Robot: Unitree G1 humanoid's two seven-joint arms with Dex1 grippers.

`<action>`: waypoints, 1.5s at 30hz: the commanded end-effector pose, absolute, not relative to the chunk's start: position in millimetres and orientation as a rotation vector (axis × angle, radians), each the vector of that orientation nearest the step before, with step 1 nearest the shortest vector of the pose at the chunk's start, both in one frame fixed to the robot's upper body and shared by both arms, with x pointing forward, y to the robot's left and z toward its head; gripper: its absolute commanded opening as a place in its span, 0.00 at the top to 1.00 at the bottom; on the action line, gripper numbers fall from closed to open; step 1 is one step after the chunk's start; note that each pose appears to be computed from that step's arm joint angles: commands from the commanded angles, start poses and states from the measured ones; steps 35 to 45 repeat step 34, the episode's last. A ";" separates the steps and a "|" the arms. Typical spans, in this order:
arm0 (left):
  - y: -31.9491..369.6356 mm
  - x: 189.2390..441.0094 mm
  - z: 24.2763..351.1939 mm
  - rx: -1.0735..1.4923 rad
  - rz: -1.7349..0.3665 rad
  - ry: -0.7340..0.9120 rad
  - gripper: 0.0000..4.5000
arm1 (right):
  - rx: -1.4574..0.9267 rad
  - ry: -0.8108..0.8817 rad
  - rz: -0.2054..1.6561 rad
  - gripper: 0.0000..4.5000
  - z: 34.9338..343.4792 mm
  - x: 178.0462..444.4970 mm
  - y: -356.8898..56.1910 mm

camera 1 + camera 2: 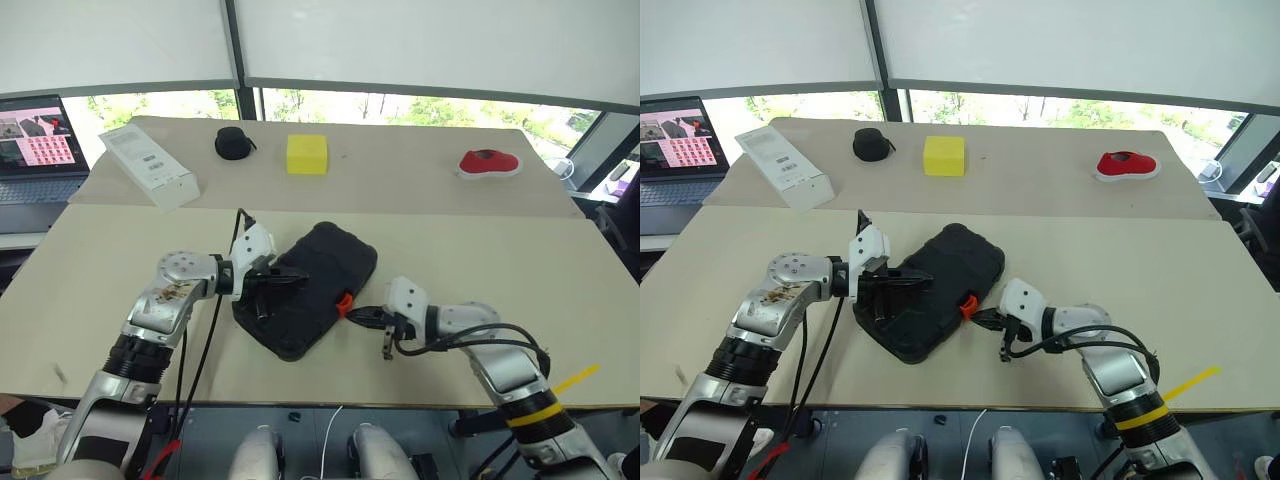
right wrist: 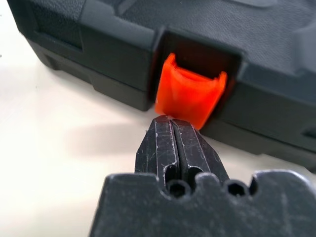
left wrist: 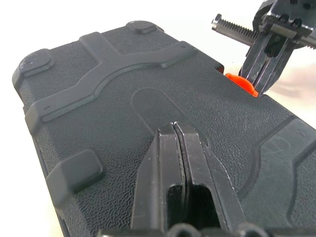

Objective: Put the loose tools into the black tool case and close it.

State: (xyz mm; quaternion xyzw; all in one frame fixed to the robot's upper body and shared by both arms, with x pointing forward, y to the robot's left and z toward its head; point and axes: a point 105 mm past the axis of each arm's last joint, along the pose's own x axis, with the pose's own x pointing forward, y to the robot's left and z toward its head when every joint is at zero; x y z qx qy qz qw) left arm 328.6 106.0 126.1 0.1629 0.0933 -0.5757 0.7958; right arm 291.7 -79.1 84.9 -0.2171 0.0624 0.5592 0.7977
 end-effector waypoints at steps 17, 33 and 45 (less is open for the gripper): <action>170.2 300.6 124.9 0.264 -1.083 0.065 0.53 | -0.447 0.064 1.186 0.68 114.6 274.0 -125.9; 275.5 237.6 94.8 0.372 -0.639 0.151 0.00 | -0.473 -0.065 1.135 0.01 115.4 287.3 -187.6; 274.4 238.8 95.5 0.373 -0.630 0.142 0.00 | -0.475 -0.064 1.133 0.01 114.4 288.7 -188.4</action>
